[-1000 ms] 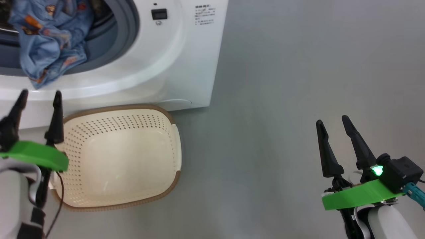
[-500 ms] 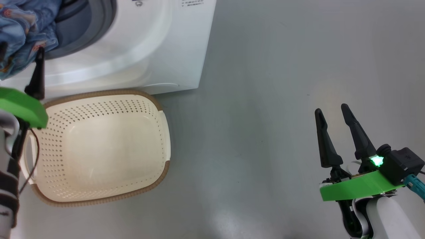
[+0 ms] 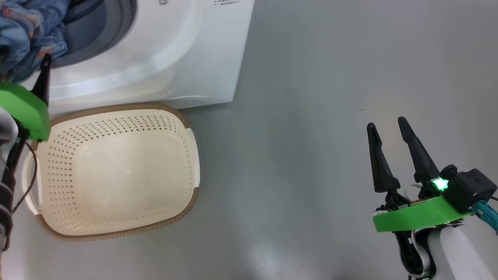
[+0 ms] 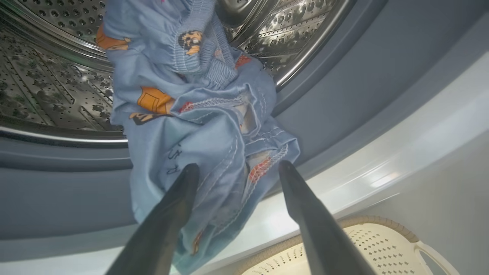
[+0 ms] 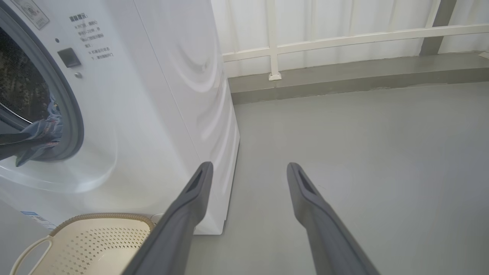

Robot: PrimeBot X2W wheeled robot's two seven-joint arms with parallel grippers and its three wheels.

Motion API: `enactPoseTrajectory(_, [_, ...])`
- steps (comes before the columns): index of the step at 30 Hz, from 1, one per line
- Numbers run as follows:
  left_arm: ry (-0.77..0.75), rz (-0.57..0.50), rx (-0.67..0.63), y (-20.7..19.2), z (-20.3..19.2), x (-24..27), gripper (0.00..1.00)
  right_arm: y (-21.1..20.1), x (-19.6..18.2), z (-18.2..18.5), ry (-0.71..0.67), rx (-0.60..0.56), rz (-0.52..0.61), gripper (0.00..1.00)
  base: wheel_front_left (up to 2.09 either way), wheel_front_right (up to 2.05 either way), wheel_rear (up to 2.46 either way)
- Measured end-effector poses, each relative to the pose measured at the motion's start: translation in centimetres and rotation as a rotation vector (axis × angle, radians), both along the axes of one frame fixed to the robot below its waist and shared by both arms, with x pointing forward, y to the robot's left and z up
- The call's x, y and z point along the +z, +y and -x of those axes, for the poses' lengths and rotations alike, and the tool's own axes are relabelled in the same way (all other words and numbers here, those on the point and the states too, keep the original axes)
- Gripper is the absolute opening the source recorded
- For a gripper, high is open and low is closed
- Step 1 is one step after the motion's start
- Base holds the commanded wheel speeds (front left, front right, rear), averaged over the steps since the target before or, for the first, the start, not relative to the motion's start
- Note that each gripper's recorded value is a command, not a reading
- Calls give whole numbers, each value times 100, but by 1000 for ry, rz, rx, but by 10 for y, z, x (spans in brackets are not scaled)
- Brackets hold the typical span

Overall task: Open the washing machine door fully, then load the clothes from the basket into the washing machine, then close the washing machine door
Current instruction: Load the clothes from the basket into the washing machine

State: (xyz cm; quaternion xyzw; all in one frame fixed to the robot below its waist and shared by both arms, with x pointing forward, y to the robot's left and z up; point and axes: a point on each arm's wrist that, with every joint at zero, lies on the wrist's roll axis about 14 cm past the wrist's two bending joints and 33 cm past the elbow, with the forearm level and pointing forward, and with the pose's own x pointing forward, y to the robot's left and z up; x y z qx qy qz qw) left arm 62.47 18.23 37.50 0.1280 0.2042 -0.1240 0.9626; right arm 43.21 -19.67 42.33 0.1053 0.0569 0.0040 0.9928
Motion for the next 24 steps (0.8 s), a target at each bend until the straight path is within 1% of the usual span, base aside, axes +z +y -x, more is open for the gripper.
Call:
enactPoseTrajectory(9, [25, -71, -28, 4, -5, -5, 100, -5, 1, 4, 4, -11, 10, 100, 0, 0, 0])
enactPoseTrajectory(18, [43, -97, -40, 2, -6, -7, 100, -6, 5, 8, -2, -13, 15, 100, 0, 0, 0])
enactPoseTrajectory(19, [44, -100, -41, 2, -6, -7, 78, -7, 6, 8, -3, -14, 15, 100, 0, 0, 0])
enactPoseTrajectory(20, [45, -101, -42, 1, -6, -7, 49, -7, 6, 8, -5, -16, 16, 100, 0, 0, 0])
enactPoseTrajectory(22, [44, -105, -45, 1, -6, -7, 22, -8, 7, 9, -6, -18, 17, 100, 0, 0, 0])
enactPoseTrajectory(23, [39, -105, -47, 1, -6, -6, 11, -8, 8, 9, -7, -19, 18, 100, 0, 0, 0])
enactPoseTrajectory(24, [35, -106, -47, 2, -6, -5, 5, -8, 9, 9, -9, -19, 18, 100, 0, 0, 0])
